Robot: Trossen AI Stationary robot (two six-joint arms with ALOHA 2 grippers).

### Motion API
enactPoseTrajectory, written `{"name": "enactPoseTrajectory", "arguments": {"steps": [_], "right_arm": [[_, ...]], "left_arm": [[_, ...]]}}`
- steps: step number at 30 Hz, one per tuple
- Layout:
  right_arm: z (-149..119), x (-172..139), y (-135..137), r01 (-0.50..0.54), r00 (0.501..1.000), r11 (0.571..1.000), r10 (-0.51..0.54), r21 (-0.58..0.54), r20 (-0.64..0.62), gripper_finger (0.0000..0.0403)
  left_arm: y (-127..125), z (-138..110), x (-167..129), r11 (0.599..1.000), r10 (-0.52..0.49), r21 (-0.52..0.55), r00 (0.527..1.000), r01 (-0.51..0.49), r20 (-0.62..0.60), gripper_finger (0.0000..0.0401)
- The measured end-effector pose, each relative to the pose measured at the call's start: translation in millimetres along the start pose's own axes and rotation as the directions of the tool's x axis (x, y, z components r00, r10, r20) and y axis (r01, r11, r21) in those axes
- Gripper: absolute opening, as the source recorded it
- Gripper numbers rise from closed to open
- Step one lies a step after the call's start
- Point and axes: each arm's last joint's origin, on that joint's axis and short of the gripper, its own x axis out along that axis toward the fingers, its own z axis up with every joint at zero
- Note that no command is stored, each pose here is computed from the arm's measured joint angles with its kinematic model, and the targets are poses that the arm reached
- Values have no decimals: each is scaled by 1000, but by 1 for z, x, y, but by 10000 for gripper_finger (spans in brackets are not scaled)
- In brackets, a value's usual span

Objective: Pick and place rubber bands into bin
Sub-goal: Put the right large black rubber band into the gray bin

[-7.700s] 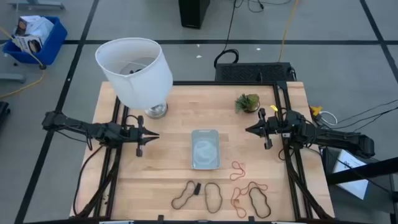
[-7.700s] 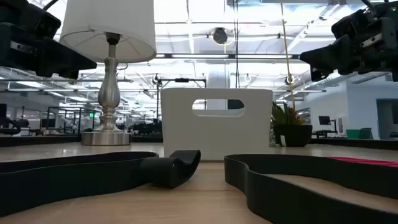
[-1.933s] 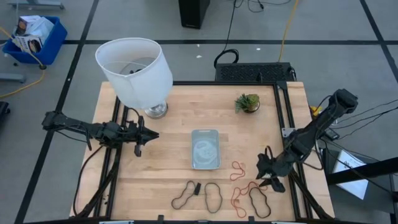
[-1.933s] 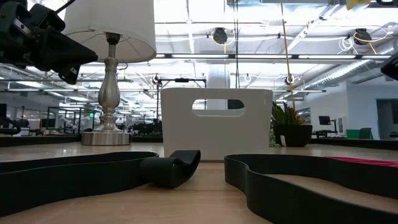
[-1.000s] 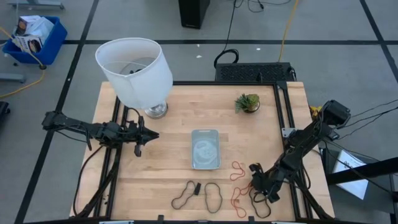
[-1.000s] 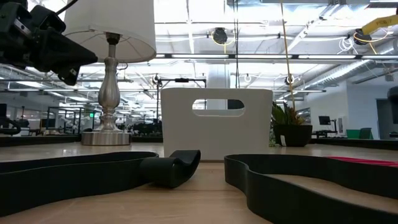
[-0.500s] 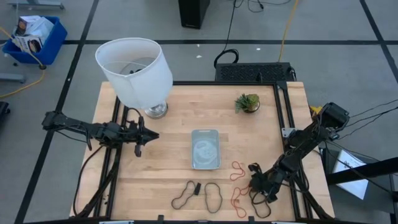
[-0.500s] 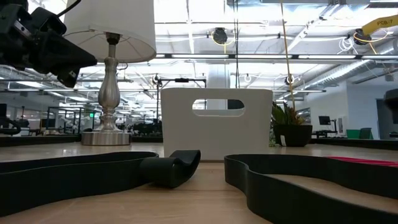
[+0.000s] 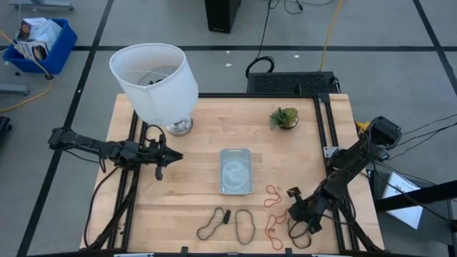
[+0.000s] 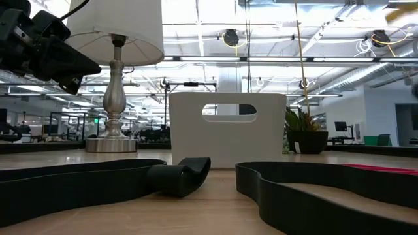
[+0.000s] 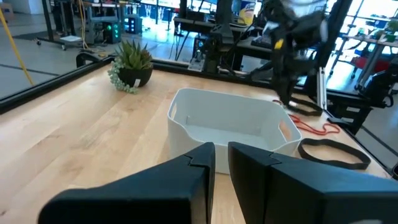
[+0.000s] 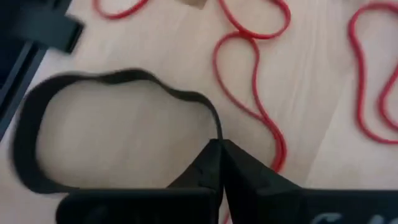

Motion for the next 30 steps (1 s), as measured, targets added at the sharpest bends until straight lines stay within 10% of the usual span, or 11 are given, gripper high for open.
{"name": "enactPoseTrajectory", "arguments": {"steps": [8,15,25,30], "right_arm": [[66,-55,-5,235,968,969,-225,-79,115,1],[122,-90,-45,634,727,772,-572,-52,380,1],[139,-114,-110,696,646,718,-633,13,427,1],[142,-116,-137,638,683,770,-582,29,442,0]], "left_arm": [[0,0,0,1000,0,1,1000,0,-1,51],[0,0,0,1000,0,1,1000,0,-1,51],[0,-1,0,1000,1,2,1000,-1,-6,51],[0,-1,0,1000,1,2,1000,-1,-6,51]]}}
